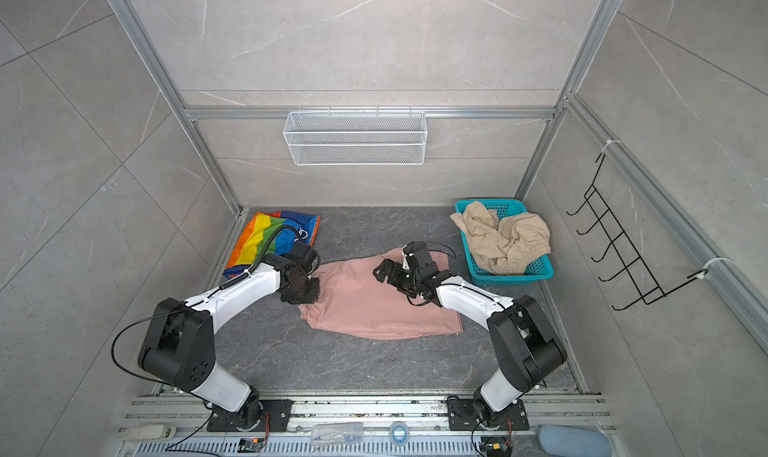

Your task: Fold and stack the shorts

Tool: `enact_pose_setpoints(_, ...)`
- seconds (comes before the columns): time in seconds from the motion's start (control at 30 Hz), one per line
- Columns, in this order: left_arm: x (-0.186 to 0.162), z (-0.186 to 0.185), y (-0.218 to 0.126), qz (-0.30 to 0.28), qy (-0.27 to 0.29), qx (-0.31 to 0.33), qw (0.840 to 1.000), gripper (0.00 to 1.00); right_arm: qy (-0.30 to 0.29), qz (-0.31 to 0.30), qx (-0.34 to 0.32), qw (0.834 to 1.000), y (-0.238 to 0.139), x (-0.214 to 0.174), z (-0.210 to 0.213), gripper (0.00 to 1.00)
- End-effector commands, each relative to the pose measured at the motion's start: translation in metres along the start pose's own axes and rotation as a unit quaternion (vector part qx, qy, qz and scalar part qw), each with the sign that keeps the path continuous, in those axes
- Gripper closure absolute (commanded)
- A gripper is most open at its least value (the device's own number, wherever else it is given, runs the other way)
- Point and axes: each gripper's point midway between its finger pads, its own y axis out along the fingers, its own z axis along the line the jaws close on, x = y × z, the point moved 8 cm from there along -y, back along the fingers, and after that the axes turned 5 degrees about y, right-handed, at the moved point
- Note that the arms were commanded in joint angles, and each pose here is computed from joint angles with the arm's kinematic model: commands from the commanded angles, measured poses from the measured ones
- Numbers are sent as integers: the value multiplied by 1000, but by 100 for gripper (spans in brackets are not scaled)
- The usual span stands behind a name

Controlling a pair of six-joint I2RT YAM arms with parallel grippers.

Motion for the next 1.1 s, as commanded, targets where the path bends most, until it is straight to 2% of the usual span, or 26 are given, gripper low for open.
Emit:
enact_pose_setpoints(0.0, 10, 7, -10, -47, -35, -63, 996, 33, -14, 13, -8, 1000, -5, -8, -5, 1)
enact_pose_setpoints(0.1, 6, 19, -8, -70, -67, -108, 989, 18, -22, 19, -13, 999, -8, -13, -10, 0)
enact_pose_setpoints(0.17, 3, 26, -5, -86, -85, -136, 983, 14, -27, 21, -18, 999, -10, -15, -13, 1)
enact_pose_setpoints(0.3, -1, 36, 2, -107, -117, -177, 971, 12, -31, 29, -25, 999, -10, -20, -19, 0)
enact_pose_setpoints(0.47, 1, 31, 20, -91, -113, -207, 967, 15, -30, 37, -28, 998, -7, -25, -26, 0)
enact_pose_setpoints(0.67, -6, 37, 39, -41, -121, -165, 978, 26, -30, 36, -33, 998, -7, -28, -31, 0)
enact_pose_setpoints(0.9, -12, 39, 45, 5, -105, -99, 990, 26, -25, 39, -35, 998, -2, -28, -34, 0)
enact_pose_setpoints(1.07, -16, 27, 56, 39, -75, -70, 994, 31, -20, 41, -33, 998, 1, -28, -34, 0)
